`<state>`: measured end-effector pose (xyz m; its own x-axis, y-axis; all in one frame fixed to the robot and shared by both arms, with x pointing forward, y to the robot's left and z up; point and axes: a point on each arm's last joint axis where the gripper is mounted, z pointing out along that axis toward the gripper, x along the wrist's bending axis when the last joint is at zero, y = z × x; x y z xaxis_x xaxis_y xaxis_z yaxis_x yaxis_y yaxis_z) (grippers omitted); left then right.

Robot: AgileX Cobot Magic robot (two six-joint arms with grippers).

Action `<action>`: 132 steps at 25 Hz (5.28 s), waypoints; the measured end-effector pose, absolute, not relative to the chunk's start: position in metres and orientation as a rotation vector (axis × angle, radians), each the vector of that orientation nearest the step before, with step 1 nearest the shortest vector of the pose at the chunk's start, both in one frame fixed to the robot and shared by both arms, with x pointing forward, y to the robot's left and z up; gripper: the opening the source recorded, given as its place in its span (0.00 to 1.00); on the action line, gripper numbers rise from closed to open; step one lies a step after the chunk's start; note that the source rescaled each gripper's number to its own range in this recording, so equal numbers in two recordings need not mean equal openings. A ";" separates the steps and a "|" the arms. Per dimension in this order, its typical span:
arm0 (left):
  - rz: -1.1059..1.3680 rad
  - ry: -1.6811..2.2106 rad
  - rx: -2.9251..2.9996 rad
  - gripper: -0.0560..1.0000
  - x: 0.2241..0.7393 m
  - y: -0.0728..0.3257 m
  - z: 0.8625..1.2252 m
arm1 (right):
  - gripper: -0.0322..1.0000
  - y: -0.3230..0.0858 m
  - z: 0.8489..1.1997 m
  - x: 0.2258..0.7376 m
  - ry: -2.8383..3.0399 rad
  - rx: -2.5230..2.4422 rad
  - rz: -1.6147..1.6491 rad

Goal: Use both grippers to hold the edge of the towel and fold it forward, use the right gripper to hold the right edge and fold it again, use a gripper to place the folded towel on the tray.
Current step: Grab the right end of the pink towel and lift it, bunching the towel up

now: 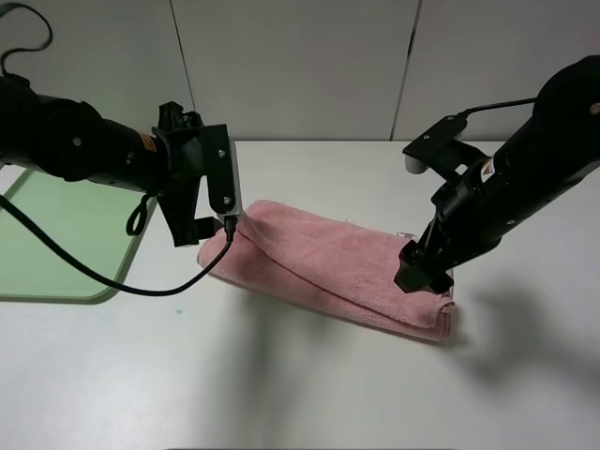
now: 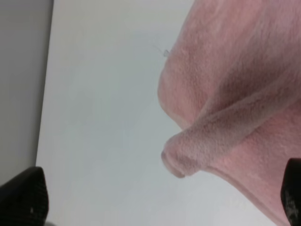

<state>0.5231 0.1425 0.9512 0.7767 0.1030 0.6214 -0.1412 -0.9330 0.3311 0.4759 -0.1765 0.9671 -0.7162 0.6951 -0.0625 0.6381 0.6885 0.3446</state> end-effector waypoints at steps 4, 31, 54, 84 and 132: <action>0.958 0.095 2.531 1.00 0.517 0.145 0.976 | 1.00 -0.176 0.967 0.476 2.710 1.090 0.453; 0.721 0.993 2.152 1.00 0.367 0.236 1.117 | 1.00 -0.173 0.968 0.475 2.698 1.160 0.512; 0.692 1.302 1.814 0.99 0.243 0.314 1.062 | 1.00 -0.172 0.968 0.476 2.694 1.175 0.526; 0.701 1.483 1.808 0.98 0.243 0.310 1.042 | 1.00 -0.170 0.969 0.477 2.670 1.209 0.577; 0.863 1.813 1.567 0.98 0.239 0.310 1.042 | 1.00 -0.120 0.918 0.470 2.803 1.042 0.521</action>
<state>0.2393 0.3103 1.0422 -0.1363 0.9905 -0.0173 0.6109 0.0978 0.7857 0.4695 -0.1201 0.9183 -0.7596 0.6501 0.0197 0.6138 0.7064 0.3525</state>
